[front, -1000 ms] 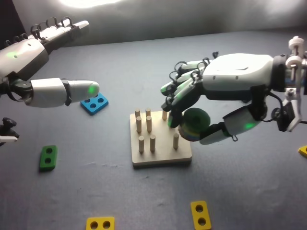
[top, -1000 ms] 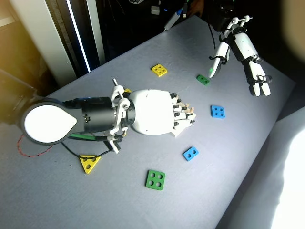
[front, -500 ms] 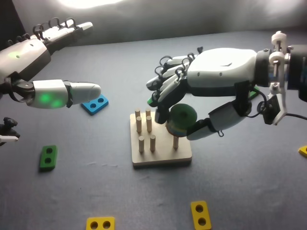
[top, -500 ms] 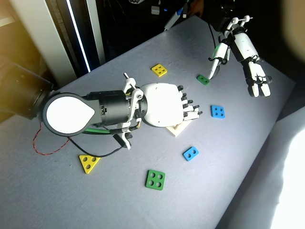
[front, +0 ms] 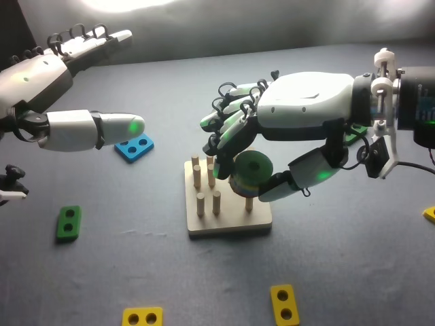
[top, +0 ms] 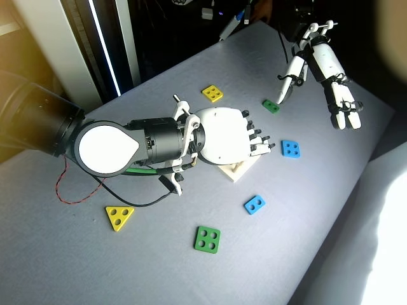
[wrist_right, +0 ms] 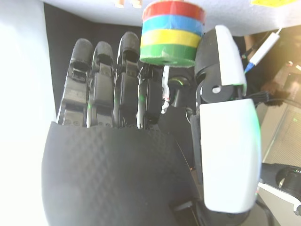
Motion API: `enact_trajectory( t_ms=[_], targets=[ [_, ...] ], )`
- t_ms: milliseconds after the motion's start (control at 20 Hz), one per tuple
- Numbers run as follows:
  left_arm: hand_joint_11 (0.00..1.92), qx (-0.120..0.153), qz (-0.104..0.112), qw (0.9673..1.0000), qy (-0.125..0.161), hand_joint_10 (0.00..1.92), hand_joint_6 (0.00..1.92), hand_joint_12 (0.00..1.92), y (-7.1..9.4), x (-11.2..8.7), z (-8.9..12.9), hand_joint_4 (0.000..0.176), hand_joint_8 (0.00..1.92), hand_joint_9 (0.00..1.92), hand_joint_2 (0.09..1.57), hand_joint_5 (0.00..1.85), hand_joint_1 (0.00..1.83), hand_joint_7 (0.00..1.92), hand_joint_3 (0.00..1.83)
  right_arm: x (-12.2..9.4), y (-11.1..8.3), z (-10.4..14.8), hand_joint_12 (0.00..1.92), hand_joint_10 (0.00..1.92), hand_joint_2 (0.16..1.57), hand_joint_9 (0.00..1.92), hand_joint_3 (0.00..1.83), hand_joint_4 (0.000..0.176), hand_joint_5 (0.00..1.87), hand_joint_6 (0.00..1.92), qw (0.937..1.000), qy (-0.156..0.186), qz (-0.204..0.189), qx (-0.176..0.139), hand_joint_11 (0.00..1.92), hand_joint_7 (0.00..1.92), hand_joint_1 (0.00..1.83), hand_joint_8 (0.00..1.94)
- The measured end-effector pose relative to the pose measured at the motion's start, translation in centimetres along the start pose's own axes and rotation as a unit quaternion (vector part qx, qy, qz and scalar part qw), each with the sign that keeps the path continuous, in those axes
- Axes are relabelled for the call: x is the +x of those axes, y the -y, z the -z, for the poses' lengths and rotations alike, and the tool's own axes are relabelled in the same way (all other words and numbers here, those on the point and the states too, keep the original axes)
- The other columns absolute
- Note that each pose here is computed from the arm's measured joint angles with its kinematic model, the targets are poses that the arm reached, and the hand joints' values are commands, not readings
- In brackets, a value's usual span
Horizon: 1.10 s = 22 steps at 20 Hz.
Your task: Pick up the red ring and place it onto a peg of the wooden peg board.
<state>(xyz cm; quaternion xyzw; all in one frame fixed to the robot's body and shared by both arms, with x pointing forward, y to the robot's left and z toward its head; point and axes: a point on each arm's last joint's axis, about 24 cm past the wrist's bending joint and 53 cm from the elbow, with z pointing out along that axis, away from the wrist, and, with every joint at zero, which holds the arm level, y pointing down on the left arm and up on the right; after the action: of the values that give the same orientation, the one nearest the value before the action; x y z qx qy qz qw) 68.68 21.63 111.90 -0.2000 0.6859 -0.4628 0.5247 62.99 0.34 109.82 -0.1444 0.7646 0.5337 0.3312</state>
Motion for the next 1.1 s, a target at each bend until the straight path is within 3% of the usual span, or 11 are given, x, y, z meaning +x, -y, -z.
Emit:
enact_trajectory(
  t_ms=[150, 500, 650, 850, 1100],
  targets=[
    [0.0, 0.0, 0.0, 1.0, 0.0, 0.0, 0.0, 0.0, 0.0, 0.0, 0.0, 0.176, 0.0, 0.0, 1.01, 0.12, 0.48, 0.0, 0.01, 0.1, 0.1, 0.0, 0.9, 0.01, 1.14, 0.28, 0.0, 0.0, 0.92, 1.09, 1.0, 0.0, -0.001, 0.002, 0.0, 0.55, 1.09, 0.0],
    [0.0, 0.002, -0.001, 1.0, 0.001, 0.0, 0.0, 0.0, 0.2, -0.1, -0.1, 0.173, 0.0, 0.0, 1.02, 0.12, 0.48, 0.0, 0.0, 0.7, 0.7, 0.1, 0.82, 0.01, 1.15, 0.29, 0.0, 0.0, 0.91, 1.11, 0.9999, -0.006, -0.003, 0.01, 0.0, 0.55, 1.07, 0.0],
    [0.0, 0.003, -0.001, 1.0, 0.001, 0.0, 0.0, 0.0, 0.3, -0.1, -0.1, 0.17, 0.0, 0.0, 1.03, 0.1, 0.46, 0.0, 0.0, 1.5, 1.0, 0.1, 0.93, 0.01, 1.14, 0.31, 0.0, 0.0, 0.92, 1.09, 0.9997, -0.018, -0.001, 0.015, 0.0, 0.57, 1.11, 0.01],
    [0.0, 0.004, -0.002, 1.0, 0.0, 0.0, 0.0, 0.0, 0.3, -0.1, -0.1, 0.167, 0.0, 0.0, 1.03, 0.11, 0.47, 0.0, 0.0, 1.5, 1.3, 0.0, 0.92, 0.01, 1.15, 0.3, 0.0, 0.0, 0.9, 1.13, 0.9997, -0.018, -0.001, 0.019, 0.0, 0.56, 1.09, 0.0],
    [0.0, 0.005, -0.003, 1.0, -0.001, 0.0, 0.0, 0.0, 0.4, -0.1, -0.2, 0.176, 0.0, 0.0, 1.02, 0.11, 0.48, 0.0, 0.0, 1.7, 1.7, -0.5, 0.87, 0.01, 1.15, 0.31, 0.0, 0.0, 0.92, 1.11, 0.9995, -0.022, -0.008, 0.021, 0.0, 0.56, 1.09, 0.0]
  ],
)
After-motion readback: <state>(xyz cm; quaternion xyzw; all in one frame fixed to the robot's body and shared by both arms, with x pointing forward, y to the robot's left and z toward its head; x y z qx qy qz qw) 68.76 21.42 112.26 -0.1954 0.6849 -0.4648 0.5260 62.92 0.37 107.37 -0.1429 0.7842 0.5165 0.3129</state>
